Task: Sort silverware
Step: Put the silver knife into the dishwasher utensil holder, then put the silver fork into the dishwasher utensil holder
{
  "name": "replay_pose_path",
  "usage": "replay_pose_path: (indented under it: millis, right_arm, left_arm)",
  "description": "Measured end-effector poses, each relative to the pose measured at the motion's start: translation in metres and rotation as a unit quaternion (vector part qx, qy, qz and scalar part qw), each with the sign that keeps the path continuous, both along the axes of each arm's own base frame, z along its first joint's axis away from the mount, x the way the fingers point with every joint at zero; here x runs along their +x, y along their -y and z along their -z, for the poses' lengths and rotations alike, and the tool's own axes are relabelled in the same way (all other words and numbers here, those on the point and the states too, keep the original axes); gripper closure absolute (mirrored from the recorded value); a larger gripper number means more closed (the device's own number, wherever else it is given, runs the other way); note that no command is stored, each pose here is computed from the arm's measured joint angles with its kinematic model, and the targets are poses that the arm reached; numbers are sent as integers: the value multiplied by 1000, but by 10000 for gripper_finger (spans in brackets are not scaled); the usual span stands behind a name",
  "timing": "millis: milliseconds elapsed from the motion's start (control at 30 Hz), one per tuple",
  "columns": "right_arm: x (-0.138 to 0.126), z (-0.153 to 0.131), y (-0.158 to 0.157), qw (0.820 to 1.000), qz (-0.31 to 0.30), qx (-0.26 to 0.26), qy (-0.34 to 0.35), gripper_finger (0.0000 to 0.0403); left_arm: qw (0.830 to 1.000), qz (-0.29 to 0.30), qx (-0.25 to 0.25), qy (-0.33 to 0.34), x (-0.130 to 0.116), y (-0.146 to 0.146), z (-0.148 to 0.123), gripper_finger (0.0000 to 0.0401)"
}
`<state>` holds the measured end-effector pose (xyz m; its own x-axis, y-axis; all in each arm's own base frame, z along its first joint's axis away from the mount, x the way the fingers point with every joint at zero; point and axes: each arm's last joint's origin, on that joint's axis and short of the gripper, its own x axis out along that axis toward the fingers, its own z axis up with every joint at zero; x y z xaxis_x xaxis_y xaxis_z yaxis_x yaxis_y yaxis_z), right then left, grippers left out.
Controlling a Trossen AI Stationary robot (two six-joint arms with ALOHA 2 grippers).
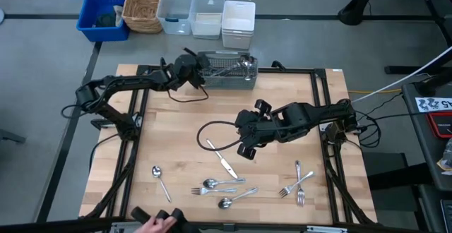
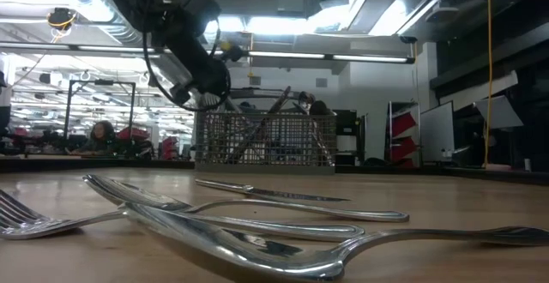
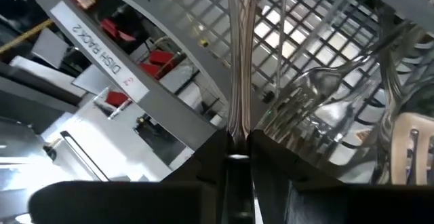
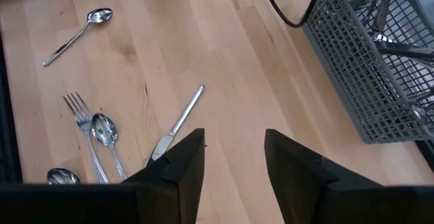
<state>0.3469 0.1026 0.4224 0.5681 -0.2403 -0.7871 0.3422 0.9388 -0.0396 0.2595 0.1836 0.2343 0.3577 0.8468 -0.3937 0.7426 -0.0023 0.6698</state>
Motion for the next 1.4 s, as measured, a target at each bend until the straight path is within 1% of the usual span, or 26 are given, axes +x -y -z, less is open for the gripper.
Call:
replay_pose_path:
  millis: [133,233,567,667,767,867,933,1000,1067,1233,1300,1400]
  right_arm:
    - [0,0,0,1000,0,0,0,247]
    - [0,0,0,1000,0,0,0,247]
    - [0,0,0,1000,0,0,0,247]
    - [0,0,0,1000,0,0,0,247]
    - [0,0,0,1000,0,0,0,247]
    - [0,0,0,1000,1,1,0,247]
    - [0,0,0,1000,1,1,1,247]
    - [0,0,0,1000,-3,7,-2,247]
    - [0,1,-1,1000,-11,21,-7,247]
    - [-1,2,-4,996,-9,84,-17,247]
    - [-2,2,-5,993,7,115,-22,247]
    - [-5,4,-5,985,65,153,-33,247]
  left_arm:
    - [1000,21,-12,15,2,0,0,352]
    - [999,19,-20,31,2,0,0,347]
    - [998,25,-28,42,4,3,1,292]
    - [998,25,-25,46,5,3,0,284]
    - [996,22,-12,81,6,3,-5,282]
    - [989,18,-15,147,9,6,-12,283]
    - [978,13,-13,208,9,9,-23,285]
    - [966,4,-24,258,6,13,-32,288]
    - [952,-9,-45,302,4,17,-38,289]
    - [904,-23,-88,418,-2,31,-58,289]
    - [888,-29,-113,444,-4,38,-62,289]
    - [864,-49,-164,474,-9,50,-64,289]
